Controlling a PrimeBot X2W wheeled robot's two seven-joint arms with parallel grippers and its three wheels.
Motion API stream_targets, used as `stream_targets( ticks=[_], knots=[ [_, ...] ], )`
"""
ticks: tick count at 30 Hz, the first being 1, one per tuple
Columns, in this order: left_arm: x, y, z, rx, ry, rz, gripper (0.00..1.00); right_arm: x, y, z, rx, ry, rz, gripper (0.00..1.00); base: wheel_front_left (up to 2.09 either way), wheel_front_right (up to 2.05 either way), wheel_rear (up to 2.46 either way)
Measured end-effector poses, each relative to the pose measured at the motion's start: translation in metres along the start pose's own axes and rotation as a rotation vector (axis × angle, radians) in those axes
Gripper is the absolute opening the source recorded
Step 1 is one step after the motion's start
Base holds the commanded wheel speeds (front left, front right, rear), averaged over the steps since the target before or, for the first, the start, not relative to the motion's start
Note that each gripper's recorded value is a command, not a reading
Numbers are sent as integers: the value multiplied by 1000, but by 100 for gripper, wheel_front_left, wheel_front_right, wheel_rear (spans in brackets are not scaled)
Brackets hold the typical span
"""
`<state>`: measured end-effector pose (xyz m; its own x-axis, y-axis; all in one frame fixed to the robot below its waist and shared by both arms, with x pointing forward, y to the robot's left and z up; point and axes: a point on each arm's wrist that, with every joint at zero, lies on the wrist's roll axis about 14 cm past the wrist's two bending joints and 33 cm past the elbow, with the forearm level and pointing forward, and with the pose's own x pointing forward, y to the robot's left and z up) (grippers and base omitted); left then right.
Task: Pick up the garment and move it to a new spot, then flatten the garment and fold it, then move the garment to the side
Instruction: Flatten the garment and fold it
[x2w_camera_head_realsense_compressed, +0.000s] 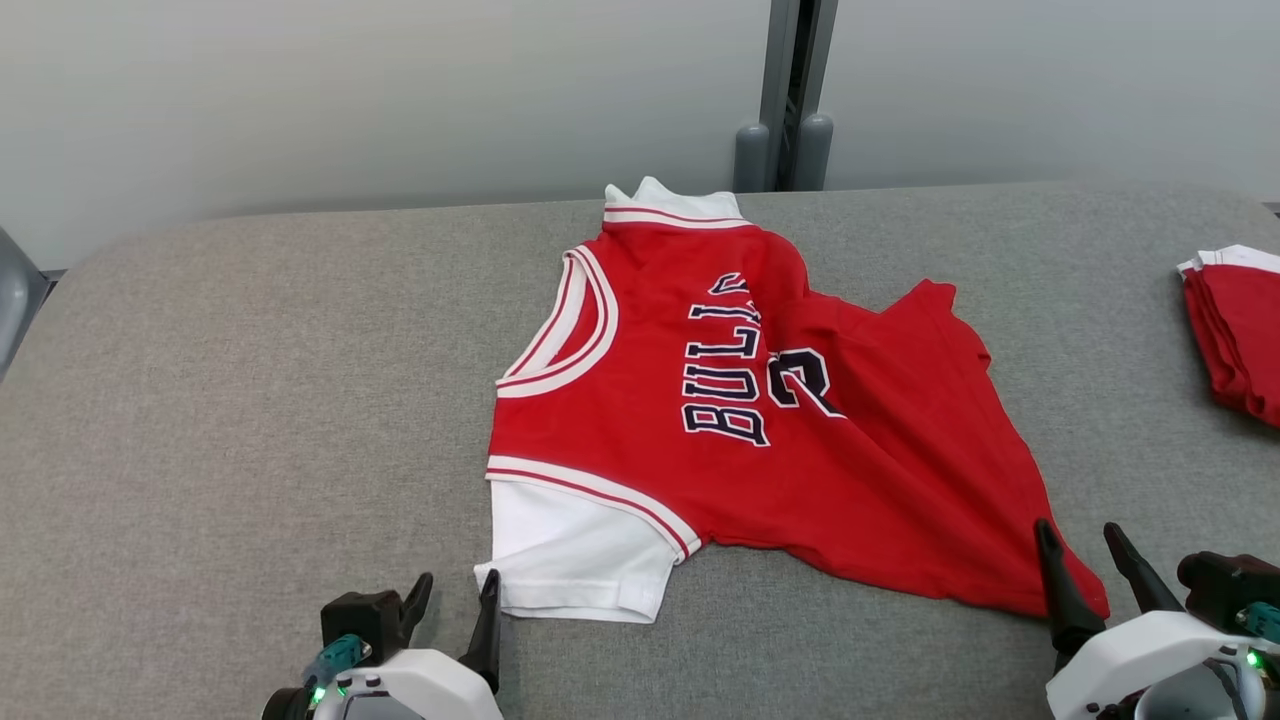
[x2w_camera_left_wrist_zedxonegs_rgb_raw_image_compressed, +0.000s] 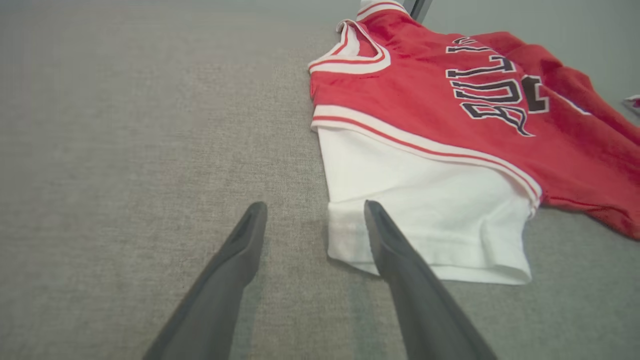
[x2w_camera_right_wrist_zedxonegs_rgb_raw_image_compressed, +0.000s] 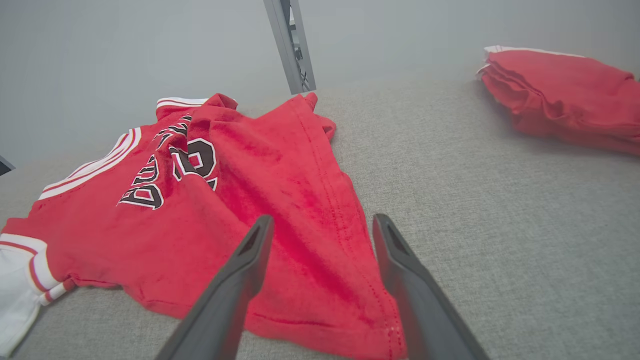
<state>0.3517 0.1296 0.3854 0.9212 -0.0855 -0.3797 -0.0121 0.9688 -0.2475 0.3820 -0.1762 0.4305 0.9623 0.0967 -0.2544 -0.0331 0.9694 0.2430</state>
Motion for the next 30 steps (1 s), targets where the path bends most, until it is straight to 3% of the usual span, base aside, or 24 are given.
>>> stream_targets(
  ticks=[19, 20, 22, 23, 30],
  knots=[
    [14, -10, -21, -18, 90, -34, 100, 2, -9, -1, -6, 7, -22, 100, 0, 0, 0],
    [14, -10, -22, -22, 94, -37, 94, 2, -9, -2, -6, 8, -23, 100, 0, 0, 0],
    [16, -13, -22, -28, 98, -47, 40, 2, -10, -3, -7, 12, -25, 100, 0, 0, 0],
    [16, -15, -23, -30, 105, -58, 0, 2, -11, -4, -7, 15, -27, 100, 0, 0, 0],
    [15, -18, -22, -30, 97, -66, 0, 1, -14, -6, -19, 22, -32, 100, 0, 0, 0]
  ],
)
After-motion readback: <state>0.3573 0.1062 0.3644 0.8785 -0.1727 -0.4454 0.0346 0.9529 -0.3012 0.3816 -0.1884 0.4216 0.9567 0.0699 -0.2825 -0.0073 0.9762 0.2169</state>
